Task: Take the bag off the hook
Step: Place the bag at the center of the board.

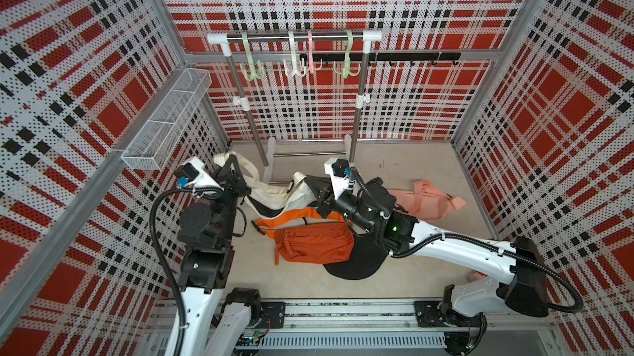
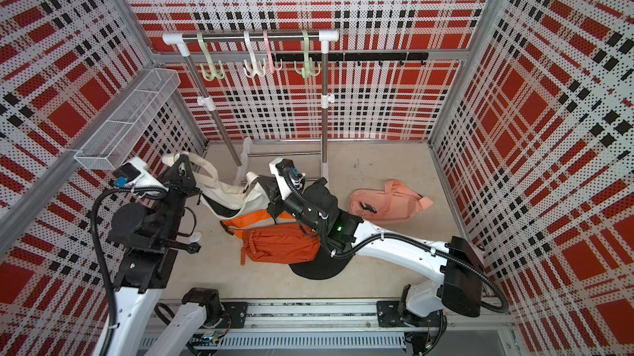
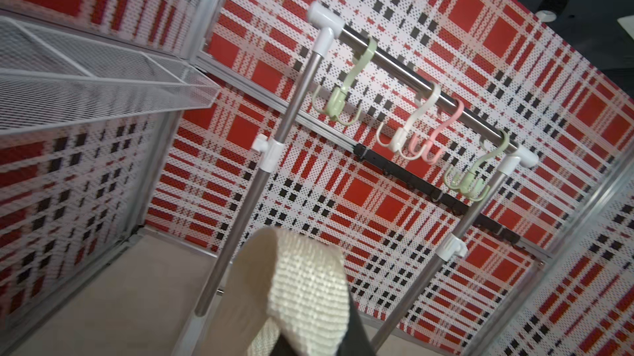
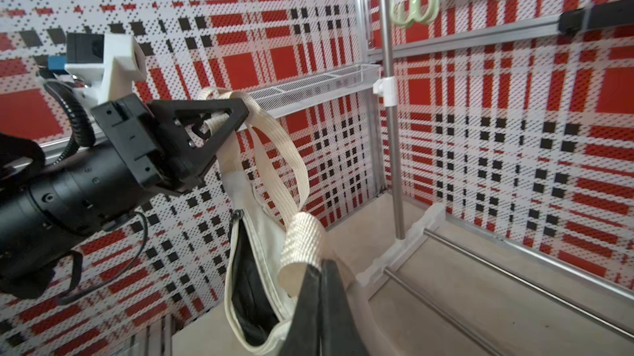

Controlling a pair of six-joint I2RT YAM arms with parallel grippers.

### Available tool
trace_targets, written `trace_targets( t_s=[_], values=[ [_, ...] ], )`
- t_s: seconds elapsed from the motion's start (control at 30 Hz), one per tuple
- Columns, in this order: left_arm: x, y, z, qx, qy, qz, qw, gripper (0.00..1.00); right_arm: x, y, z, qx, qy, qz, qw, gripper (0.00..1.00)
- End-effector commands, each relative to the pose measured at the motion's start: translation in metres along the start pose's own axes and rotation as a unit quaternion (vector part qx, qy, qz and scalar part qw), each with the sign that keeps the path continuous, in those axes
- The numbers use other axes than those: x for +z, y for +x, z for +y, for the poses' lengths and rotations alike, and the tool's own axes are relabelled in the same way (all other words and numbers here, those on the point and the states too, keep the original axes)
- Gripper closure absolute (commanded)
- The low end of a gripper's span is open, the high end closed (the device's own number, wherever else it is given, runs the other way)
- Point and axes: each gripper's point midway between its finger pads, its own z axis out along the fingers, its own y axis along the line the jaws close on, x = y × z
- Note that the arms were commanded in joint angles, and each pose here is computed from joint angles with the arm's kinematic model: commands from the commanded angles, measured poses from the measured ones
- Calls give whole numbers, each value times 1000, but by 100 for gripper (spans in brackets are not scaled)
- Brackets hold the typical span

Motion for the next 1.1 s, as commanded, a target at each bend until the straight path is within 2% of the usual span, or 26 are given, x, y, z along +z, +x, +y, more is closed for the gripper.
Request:
trace_targets(
  t_s=[0.0,0.13,0.23,0.33,0.5,0.63,0.87,1.07],
  values=[
    [-30,11,46,14,-107,21,994,100,3,38,25,24,-37,53,998,100],
    [-58,14,80,20,-190,19,981,100,11,81,42,89,-69,111,987,100],
    [-57,35,93,22,-208,39,977,100,21,114,50,116,-85,150,978,100],
    [-44,68,104,15,-206,69,976,100,31,141,49,109,-78,187,973,100],
    [-29,119,136,20,-237,115,964,100,51,173,32,88,-46,229,968,100],
    [-24,137,154,22,-254,115,960,100,63,179,6,113,-23,227,967,100],
    [2,147,165,29,-254,107,961,100,76,170,-49,140,29,203,969,100],
    [20,166,177,21,-254,136,957,100,70,181,-87,138,62,217,964,100]
  ],
)
